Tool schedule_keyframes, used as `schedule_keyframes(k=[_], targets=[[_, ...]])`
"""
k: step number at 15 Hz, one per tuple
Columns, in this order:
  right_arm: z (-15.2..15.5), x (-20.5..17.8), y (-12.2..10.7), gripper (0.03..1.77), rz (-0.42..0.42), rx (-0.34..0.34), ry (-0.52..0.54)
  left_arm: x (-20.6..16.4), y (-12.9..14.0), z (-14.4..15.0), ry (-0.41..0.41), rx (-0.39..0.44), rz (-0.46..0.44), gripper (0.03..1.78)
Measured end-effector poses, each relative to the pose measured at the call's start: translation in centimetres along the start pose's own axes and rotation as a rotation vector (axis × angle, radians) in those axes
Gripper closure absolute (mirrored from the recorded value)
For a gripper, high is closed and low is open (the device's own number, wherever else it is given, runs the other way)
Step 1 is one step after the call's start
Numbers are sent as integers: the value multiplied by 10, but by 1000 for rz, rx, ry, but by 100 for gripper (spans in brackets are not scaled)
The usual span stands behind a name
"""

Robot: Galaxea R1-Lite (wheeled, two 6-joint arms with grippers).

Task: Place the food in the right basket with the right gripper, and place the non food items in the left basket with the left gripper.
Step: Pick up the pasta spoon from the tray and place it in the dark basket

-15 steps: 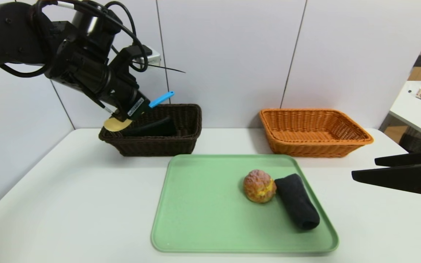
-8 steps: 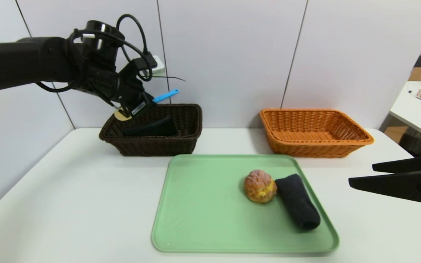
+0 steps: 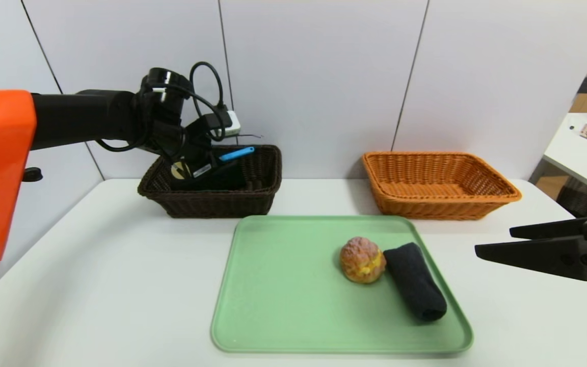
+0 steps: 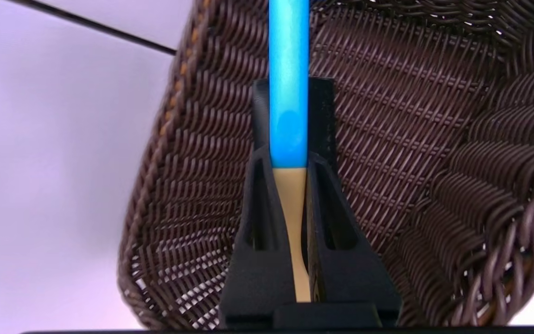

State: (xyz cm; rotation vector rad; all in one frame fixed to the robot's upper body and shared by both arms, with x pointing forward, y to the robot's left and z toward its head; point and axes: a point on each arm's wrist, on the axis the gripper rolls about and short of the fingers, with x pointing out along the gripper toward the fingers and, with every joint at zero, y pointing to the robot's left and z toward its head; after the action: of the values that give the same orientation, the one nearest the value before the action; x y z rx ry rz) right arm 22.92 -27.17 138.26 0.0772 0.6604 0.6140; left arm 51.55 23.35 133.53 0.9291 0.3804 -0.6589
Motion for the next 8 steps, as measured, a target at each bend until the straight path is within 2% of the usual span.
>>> schedule_keyframes(k=[2, 4, 8], targets=[[0, 1, 0, 10, -1, 1, 2, 4, -1, -2, 5, -2, -7, 129], [0, 1, -1, 10, -1, 2, 3, 5, -2, -2, 5, -4, -10, 101], [0, 1, -1, 10, -1, 2, 3, -4, 0, 4, -11, -43, 7, 65]])
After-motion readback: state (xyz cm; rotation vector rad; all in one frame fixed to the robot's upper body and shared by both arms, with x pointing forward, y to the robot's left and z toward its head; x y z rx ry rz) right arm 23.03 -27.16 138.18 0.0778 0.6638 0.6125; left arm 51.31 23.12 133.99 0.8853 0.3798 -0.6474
